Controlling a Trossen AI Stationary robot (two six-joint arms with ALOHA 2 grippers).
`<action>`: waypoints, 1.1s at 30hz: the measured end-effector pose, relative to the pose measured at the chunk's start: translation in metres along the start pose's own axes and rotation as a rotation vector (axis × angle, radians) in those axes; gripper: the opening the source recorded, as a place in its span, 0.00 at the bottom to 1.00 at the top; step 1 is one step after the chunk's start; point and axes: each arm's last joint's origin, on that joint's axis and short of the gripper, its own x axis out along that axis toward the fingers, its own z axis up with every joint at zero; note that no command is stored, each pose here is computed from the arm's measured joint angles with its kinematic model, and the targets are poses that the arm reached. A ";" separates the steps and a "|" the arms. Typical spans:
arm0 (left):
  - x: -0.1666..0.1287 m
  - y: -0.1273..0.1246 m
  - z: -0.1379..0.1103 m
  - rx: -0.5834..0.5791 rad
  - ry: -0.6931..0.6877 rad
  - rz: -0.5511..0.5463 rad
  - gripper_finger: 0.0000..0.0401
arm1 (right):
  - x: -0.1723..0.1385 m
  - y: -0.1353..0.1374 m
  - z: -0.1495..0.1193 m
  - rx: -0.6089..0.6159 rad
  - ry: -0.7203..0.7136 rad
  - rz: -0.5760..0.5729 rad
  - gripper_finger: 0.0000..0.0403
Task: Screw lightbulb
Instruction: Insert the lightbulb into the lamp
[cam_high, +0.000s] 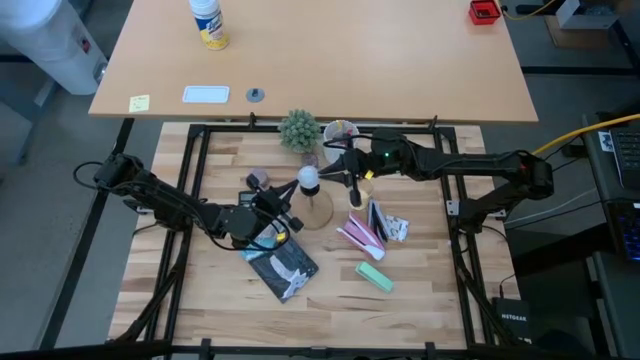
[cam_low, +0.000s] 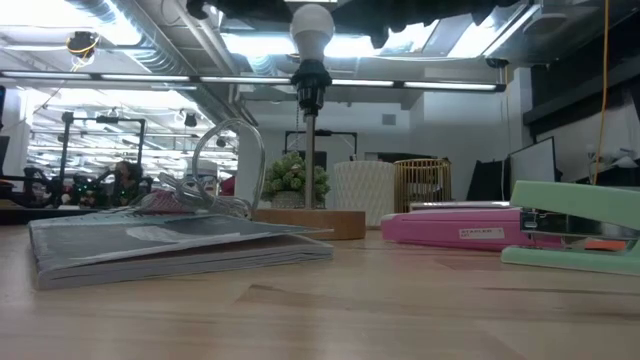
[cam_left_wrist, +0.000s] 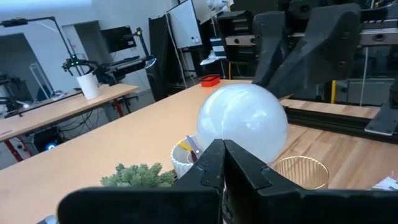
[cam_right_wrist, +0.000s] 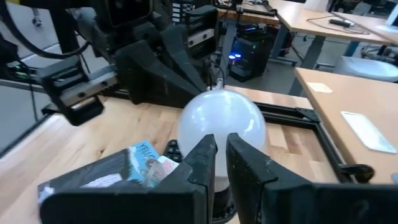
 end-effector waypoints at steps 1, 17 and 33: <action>0.000 0.000 0.000 0.000 0.000 0.003 0.00 | 0.000 0.000 0.000 0.011 -0.001 0.007 0.11; 0.011 0.005 -0.001 -0.016 0.007 0.036 0.00 | 0.002 0.004 -0.003 0.052 -0.003 0.104 0.11; -0.009 0.001 0.002 0.014 0.016 0.134 0.00 | -0.024 0.005 0.011 -0.011 0.019 -0.003 0.11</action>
